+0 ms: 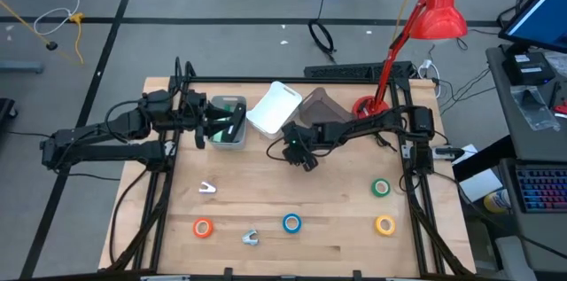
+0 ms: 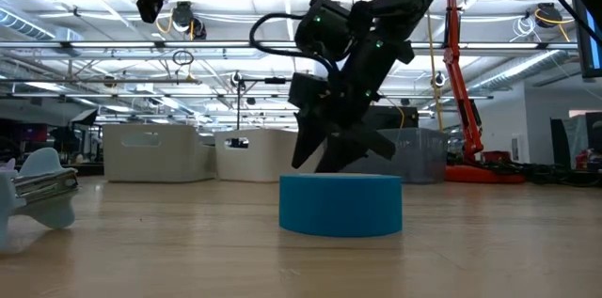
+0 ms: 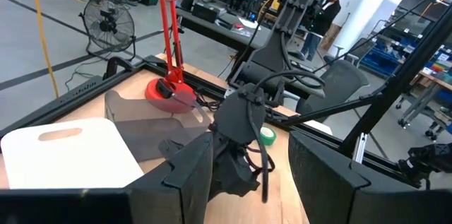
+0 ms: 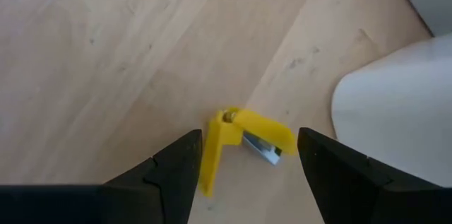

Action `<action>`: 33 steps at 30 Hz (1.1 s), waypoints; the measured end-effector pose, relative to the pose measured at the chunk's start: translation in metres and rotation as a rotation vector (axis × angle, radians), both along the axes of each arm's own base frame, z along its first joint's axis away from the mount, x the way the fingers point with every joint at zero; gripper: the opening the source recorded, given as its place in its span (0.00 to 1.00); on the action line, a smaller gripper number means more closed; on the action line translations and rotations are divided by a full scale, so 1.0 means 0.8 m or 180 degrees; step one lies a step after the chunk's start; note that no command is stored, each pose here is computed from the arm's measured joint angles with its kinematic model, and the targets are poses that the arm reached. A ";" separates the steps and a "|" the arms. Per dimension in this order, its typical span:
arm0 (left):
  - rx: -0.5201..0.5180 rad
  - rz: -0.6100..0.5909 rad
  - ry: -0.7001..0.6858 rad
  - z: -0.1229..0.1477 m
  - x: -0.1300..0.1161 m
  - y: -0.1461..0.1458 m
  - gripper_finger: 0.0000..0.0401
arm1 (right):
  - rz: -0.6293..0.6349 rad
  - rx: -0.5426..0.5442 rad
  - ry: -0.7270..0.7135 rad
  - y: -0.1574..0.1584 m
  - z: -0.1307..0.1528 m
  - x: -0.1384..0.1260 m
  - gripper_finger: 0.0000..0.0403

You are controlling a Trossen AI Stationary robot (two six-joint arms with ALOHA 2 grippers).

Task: Pick and place Stapler, Stapler remover, tape
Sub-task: Put the small yellow stapler into the gray bin

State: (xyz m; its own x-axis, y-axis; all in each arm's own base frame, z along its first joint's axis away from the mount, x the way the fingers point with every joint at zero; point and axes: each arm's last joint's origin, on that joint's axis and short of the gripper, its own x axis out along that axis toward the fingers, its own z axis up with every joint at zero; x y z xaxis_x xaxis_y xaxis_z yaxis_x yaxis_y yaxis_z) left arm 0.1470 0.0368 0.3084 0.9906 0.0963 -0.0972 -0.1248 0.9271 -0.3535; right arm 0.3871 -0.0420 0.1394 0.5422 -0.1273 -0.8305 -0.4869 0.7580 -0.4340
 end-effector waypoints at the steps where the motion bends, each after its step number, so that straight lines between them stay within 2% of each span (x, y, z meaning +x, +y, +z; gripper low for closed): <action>1: 0.0000 -0.0001 0.0000 0.000 0.000 0.000 0.46 | 0.0021 0.0019 0.0004 0.000 0.000 0.000 0.57; 16: -0.0012 0.0001 -0.0005 0.000 0.000 0.000 0.46 | 0.0098 0.0111 0.0043 0.000 -0.008 0.001 0.56; 33: -0.0025 0.0003 -0.0007 0.000 0.000 0.000 0.46 | -0.0229 0.0365 0.0003 -0.012 -0.010 0.000 0.45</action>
